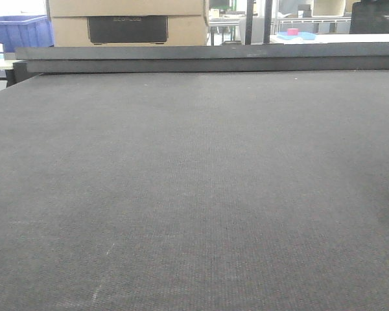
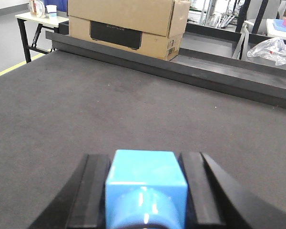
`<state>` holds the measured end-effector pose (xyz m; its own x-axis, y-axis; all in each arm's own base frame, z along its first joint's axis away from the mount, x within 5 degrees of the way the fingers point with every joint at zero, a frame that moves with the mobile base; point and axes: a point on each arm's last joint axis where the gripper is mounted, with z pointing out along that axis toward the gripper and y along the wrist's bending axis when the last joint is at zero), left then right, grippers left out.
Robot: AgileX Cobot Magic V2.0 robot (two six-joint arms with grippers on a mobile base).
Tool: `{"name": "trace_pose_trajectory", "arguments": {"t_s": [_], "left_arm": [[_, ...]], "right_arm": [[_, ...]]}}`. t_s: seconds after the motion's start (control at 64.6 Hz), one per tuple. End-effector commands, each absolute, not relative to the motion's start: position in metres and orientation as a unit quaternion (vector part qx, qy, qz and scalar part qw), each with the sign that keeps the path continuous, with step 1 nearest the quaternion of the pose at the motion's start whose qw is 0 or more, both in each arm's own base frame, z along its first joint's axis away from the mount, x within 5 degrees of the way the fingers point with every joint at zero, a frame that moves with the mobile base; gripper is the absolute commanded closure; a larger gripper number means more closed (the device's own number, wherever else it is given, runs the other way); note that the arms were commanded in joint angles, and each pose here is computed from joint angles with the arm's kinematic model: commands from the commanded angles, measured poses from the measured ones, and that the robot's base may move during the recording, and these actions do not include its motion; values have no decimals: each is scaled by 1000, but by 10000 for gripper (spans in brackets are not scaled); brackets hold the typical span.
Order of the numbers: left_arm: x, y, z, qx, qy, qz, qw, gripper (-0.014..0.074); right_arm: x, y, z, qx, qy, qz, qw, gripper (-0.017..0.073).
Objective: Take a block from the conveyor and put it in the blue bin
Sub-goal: 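Lift both held blocks up off the conveyor belt, then drive the base away from the conveyor holding both blocks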
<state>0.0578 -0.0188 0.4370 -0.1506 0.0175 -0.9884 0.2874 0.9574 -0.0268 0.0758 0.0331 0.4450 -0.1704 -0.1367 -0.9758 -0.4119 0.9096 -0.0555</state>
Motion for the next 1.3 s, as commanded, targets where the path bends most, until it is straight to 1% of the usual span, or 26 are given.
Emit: {"name": "trace_pose_trajectory", "arguments": {"t_s": [0.0, 1.284], "left_arm": [[57, -19, 439, 99, 743, -114, 652, 705], [57, -19, 439, 99, 743, -114, 652, 705]], "right_arm": [[75, 32, 450, -182, 743, 106, 635, 722], [75, 32, 450, -182, 740, 106, 638, 722]]}}
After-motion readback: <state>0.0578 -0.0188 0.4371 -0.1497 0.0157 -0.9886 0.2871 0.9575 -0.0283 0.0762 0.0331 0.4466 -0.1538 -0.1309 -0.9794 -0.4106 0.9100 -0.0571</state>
